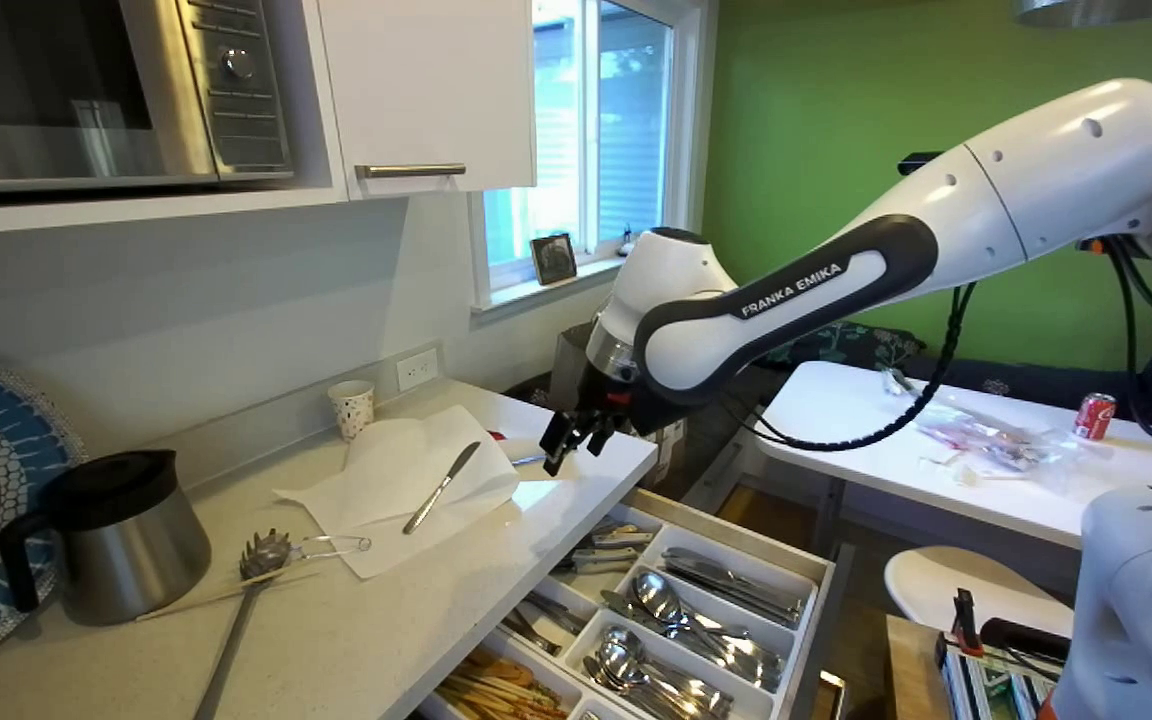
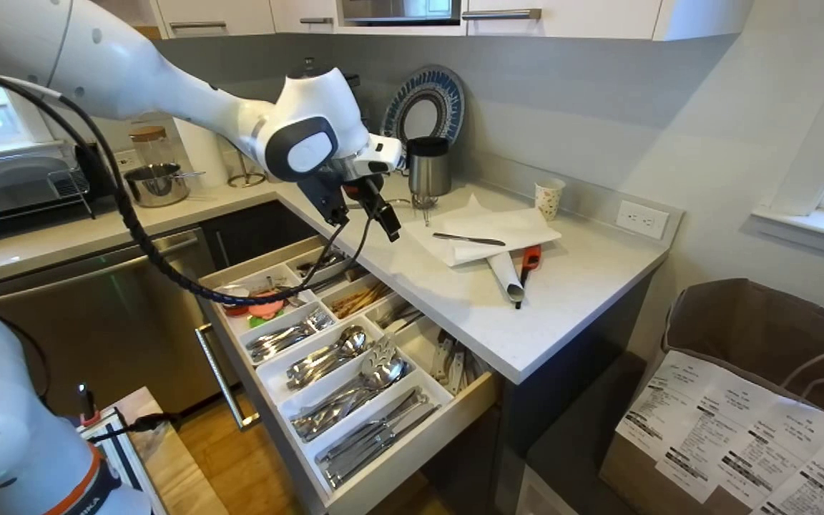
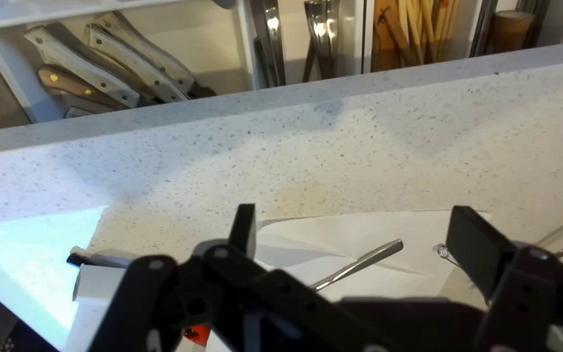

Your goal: Remove the knife from the drawer

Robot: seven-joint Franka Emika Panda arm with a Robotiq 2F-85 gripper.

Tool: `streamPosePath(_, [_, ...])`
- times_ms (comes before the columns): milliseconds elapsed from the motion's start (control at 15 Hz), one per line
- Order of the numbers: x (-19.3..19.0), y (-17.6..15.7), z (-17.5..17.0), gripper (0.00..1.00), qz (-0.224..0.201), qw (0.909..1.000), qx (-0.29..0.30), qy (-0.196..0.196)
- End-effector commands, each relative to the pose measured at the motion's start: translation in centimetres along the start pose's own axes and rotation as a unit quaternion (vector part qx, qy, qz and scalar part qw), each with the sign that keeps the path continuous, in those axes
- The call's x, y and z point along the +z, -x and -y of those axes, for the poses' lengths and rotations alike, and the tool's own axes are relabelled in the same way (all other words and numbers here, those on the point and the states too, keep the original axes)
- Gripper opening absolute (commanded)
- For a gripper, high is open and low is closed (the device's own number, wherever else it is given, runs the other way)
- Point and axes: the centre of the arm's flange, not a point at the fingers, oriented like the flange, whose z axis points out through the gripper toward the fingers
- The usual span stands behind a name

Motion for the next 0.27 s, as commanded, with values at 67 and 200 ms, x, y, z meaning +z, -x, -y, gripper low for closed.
streamPosePath(67, [-0.66,0.67,0.01,1.0,-0.005,1.0,-0.001,-0.002])
streamPosePath(200, [-0.97,0.71,-0.01,1.0,-0.007,1.0,0.0,-0.002])
